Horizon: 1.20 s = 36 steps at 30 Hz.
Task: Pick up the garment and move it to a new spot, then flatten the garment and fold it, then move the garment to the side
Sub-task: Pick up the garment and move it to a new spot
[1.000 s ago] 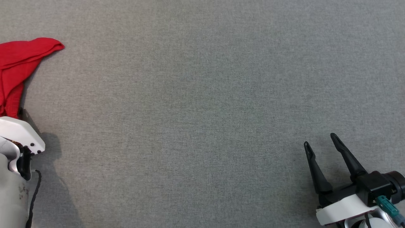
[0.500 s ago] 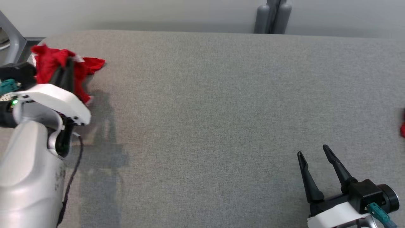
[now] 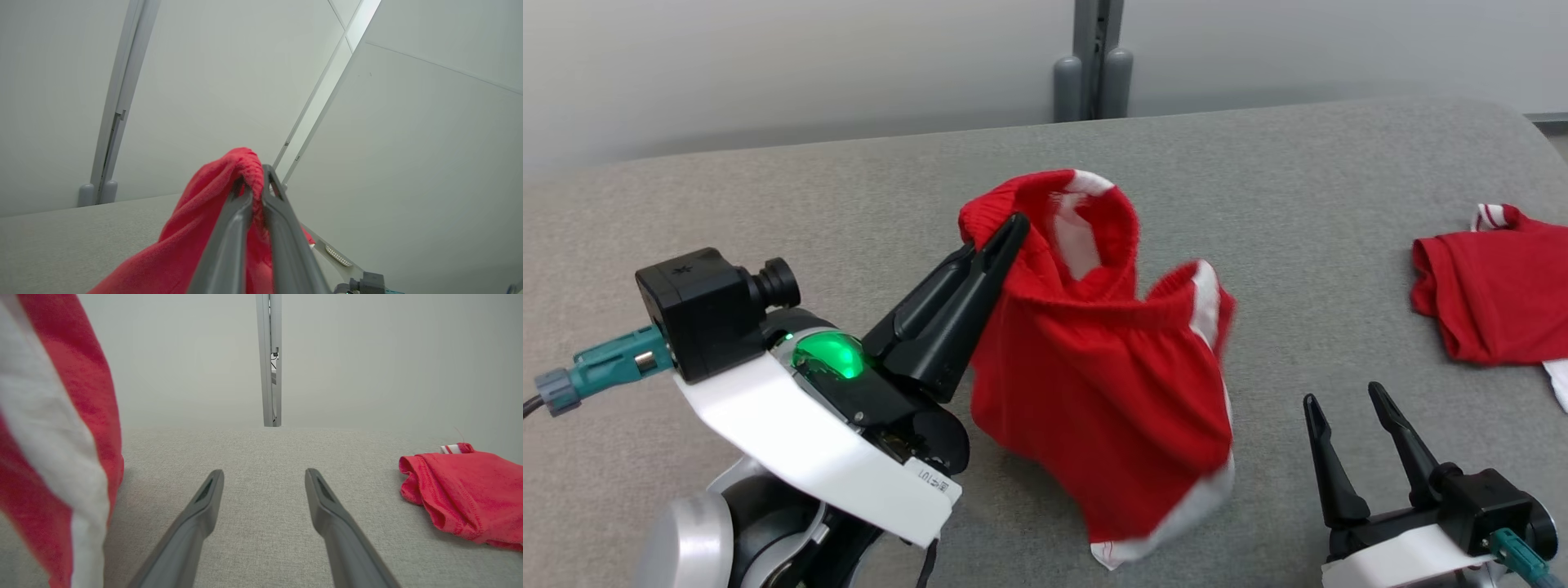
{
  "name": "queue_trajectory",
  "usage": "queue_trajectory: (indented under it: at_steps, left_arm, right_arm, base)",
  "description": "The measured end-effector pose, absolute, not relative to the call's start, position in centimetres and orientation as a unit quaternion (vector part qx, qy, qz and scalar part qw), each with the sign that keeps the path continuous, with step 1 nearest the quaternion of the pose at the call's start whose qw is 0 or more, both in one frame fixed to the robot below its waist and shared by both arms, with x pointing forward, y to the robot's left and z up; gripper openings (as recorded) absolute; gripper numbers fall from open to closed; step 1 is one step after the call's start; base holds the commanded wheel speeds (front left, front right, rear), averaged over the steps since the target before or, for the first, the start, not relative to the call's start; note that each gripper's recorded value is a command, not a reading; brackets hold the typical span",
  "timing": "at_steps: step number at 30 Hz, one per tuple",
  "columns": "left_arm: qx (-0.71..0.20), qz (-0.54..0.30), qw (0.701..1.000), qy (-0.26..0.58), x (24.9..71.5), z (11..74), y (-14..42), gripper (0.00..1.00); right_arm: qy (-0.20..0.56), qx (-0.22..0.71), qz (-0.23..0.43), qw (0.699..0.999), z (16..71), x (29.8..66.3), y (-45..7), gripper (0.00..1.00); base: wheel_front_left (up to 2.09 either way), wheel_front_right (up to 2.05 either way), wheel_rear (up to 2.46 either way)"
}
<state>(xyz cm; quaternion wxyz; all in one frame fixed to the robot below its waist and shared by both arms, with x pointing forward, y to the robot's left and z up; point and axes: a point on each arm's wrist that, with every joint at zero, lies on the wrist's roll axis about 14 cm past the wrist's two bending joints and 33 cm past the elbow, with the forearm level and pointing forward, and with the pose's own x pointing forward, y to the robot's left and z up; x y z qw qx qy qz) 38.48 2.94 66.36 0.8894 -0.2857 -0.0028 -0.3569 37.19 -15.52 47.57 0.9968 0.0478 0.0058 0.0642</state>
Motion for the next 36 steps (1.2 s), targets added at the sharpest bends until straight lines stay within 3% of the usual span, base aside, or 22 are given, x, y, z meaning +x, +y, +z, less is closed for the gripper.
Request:
queue_trajectory:
  at_steps: [5,12,16,17,18,19,28,36]
  left_arm:
    - [-0.34,-0.367,0.865,0.025,38.1,66.0,1.0,0.0]
    - [-0.361,-0.159,0.905,0.156,43.5,51.4,7.5,0.0]
    - [-0.326,-0.054,0.92,0.21,43.6,42.9,12.1,0.0]
    - [-0.305,-0.041,0.927,0.216,43.5,41.6,12.9,0.28]
    - [-0.285,-0.032,0.933,0.216,43.5,40.8,13.6,0.75]
    - [-0.269,-0.027,0.939,0.214,43.5,40.2,14.0,1.0]
    - [-0.177,-0.006,0.981,0.077,43.4,43.8,16.2,1.0]
    - [-0.102,0.017,0.995,0.015,37.4,47.1,18.4,1.0]
  right_arm:
    - [0.006,0.055,0.031,0.998,47.6,36.2,-17.5,1.0]
    - [0.016,0.064,0.002,0.998,47.0,35.6,-19.1,1.0]
    - [0.025,0.068,0.002,0.997,46.4,35.6,-19.0,1.0]
    - [0.026,0.068,0.003,0.997,46.3,35.6,-19.0,1.0]
    - [0.026,0.068,0.004,0.997,46.3,35.6,-18.9,1.0]
    - [0.026,0.068,0.005,0.997,46.4,35.6,-18.8,1.0]
    - [0.008,0.035,-0.004,0.999,47.5,35.2,-19.9,1.0]
    - [-0.02,0.001,-0.008,1.0,49.4,34.6,-20.7,1.0]
  base:
    - [0.0,0.0,0.0]
    - [0.0,0.0,0.0]
    - [0.0,0.0,0.0]
    - [0.0,0.0,0.0]
    - [0.0,0.0,0.0]
    - [0.0,0.0,0.0]
    - [0.0,0.0,0.0]
    - [0.0,0.0,0.0]
